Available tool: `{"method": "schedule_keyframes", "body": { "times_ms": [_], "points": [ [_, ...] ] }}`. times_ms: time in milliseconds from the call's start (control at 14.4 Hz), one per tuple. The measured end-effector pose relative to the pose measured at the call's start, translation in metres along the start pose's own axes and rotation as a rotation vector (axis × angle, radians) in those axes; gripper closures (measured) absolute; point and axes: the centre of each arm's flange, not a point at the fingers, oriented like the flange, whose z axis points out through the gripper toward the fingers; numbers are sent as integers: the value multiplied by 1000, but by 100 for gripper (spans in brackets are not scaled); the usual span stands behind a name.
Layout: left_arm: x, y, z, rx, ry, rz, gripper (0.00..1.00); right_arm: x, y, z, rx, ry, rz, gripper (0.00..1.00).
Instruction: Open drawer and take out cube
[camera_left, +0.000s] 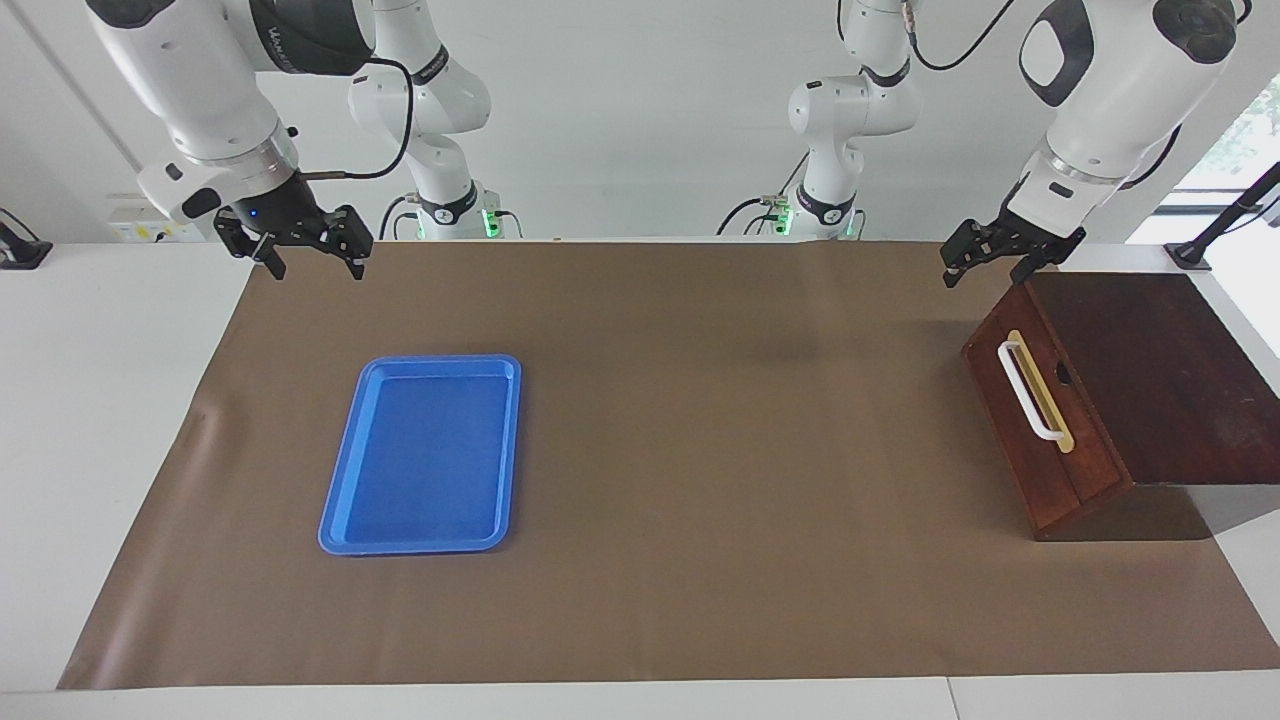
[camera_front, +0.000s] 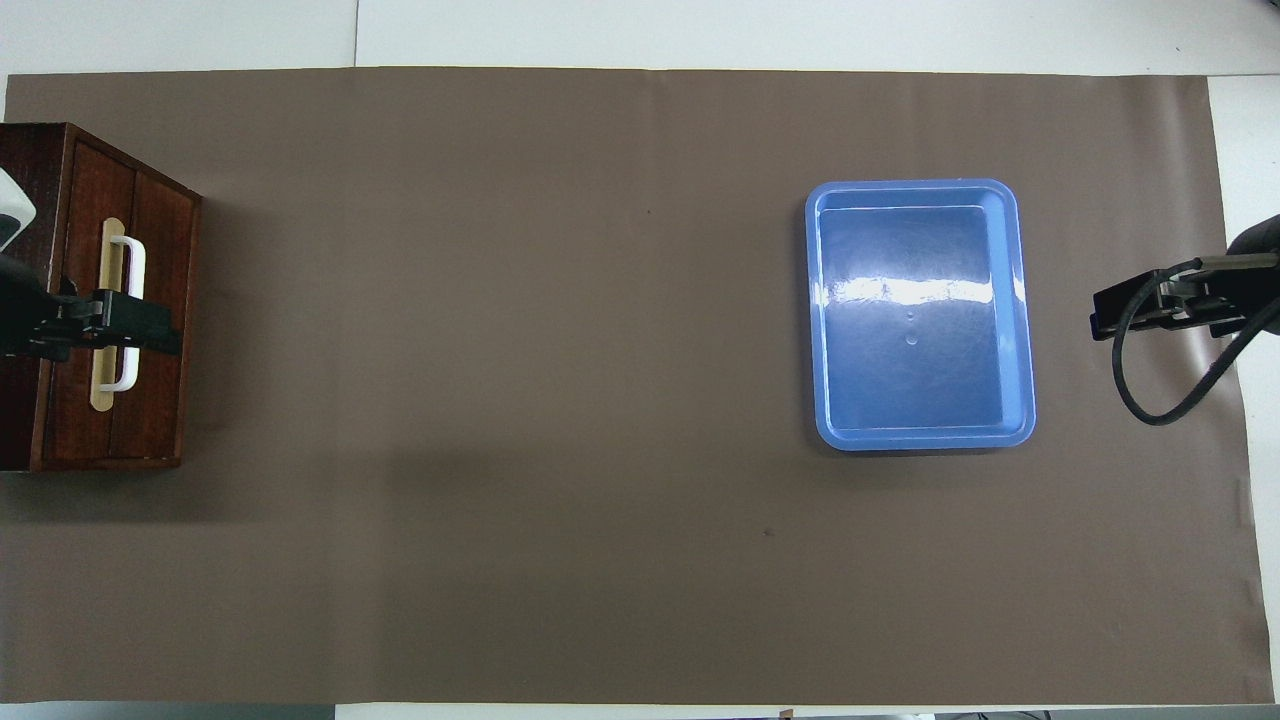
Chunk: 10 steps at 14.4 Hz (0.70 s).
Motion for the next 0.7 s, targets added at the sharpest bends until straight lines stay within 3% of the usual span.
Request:
{"method": "schedule_keyframes", "body": {
  "times_ms": [695],
  "points": [
    [0,7,0,20,4,17,0,0,0,0,0,0,-1,0]
  ]
}}
